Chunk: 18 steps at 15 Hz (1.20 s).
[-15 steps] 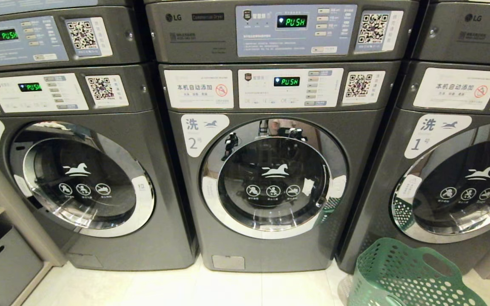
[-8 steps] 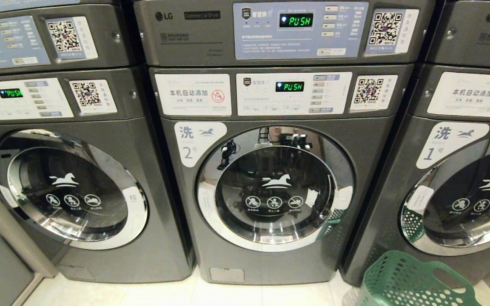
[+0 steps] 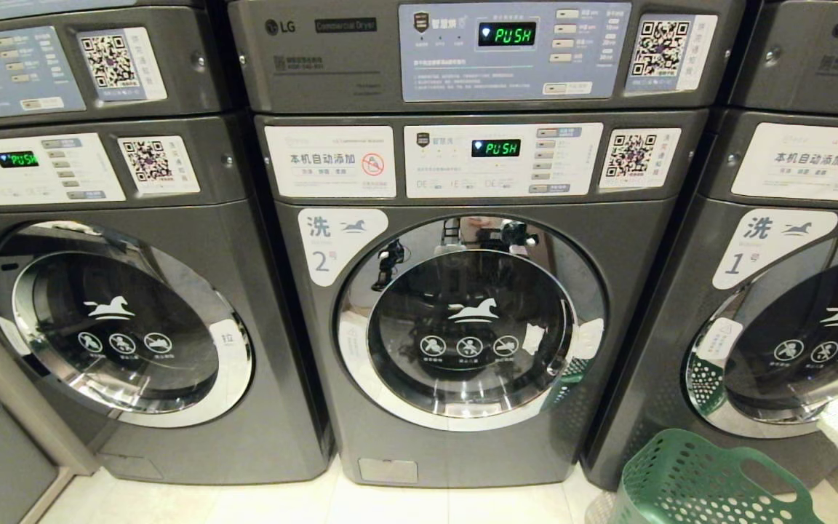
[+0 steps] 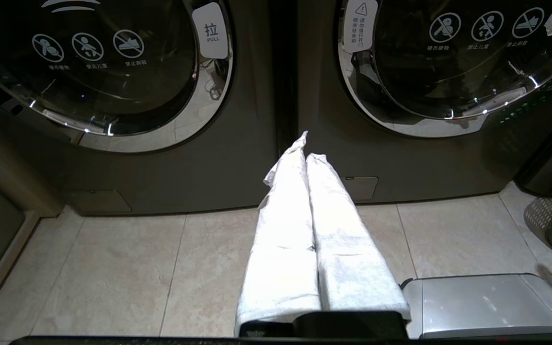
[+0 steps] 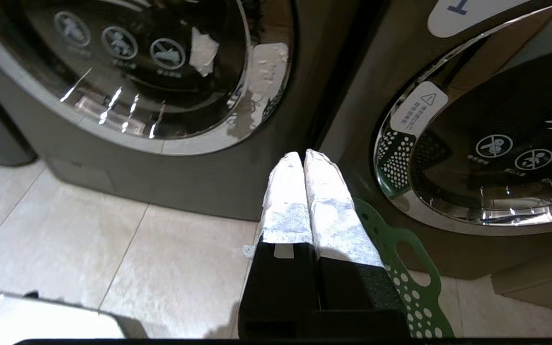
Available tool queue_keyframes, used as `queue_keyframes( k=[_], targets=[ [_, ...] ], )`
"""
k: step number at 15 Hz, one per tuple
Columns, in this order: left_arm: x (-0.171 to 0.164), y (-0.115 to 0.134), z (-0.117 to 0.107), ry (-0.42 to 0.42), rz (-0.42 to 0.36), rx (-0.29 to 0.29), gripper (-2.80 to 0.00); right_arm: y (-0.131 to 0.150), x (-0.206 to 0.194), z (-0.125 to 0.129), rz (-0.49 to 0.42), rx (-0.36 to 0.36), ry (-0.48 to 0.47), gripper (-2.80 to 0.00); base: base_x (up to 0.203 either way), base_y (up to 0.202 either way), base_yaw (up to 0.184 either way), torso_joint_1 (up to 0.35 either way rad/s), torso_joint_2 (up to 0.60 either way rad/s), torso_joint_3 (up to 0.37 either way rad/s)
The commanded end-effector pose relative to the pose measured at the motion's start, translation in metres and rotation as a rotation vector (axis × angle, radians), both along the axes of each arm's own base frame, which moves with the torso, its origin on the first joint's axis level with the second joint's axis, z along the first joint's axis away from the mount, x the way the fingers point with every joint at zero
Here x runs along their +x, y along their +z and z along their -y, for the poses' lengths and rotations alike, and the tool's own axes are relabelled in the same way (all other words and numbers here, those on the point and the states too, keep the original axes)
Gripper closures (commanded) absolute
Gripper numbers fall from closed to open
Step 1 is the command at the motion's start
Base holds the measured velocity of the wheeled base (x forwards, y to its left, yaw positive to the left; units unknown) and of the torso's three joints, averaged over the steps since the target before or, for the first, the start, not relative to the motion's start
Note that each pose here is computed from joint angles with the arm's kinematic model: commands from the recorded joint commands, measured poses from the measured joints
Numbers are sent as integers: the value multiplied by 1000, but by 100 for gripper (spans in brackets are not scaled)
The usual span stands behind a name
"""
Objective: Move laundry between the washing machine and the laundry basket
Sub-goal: Press the washing machine door tightly with the right hand
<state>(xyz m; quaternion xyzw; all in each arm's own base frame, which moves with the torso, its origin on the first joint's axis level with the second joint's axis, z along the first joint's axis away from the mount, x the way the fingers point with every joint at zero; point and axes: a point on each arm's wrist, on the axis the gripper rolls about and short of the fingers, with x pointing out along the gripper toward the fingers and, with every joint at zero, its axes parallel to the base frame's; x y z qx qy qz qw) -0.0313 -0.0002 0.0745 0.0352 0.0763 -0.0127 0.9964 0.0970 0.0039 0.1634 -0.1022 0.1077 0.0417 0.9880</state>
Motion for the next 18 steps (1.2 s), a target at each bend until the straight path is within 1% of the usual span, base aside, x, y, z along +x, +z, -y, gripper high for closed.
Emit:
queue_keyframes(
  k=[1, 3, 7, 8, 10, 13, 14, 16, 17, 18],
  targets=[
    [0, 0, 0, 1, 0, -1, 0, -9, 37, 0, -95, 10, -29, 0, 0, 0, 0, 0, 0, 0],
    [0, 0, 0, 0, 0, -1, 0, -21, 62, 0, -161, 61, -79, 0, 0, 0, 0, 0, 0, 0],
    [0, 0, 0, 0, 0, -1, 0, -54, 96, 2, -281, 259, -195, 0, 0, 0, 0, 0, 0, 0],
    [0, 0, 0, 1, 0, -1, 0, -61, 104, 3, -297, 287, -208, 0, 0, 0, 0, 0, 0, 0],
    [0, 0, 0, 0, 0, -1, 0, -75, 124, 3, -289, 321, -205, 0, 0, 0, 0, 0, 0, 0],
    [0, 0, 0, 0, 0, -1, 0, -93, 156, 2, -196, 358, -140, 0, 0, 0, 0, 0, 0, 0],
    [0, 0, 0, 0, 0, -1, 0, -101, 166, 2, -173, 361, -118, 0, 0, 0, 0, 0, 0, 0],
    [0, 0, 0, 2, 0, -1, 0, -115, 184, 6, -146, 331, -91, 0, 0, 0, 0, 0, 0, 0],
    [0, 0, 0, 0, 0, -1, 0, -115, 195, 10, -113, 321, -66, 0, 0, 0, 0, 0, 0, 0],
    [0, 0, 0, 2, 0, -1, 0, -116, 202, 14, -99, 324, -38, 0, 0, 0, 0, 0, 0, 0]
  ],
)
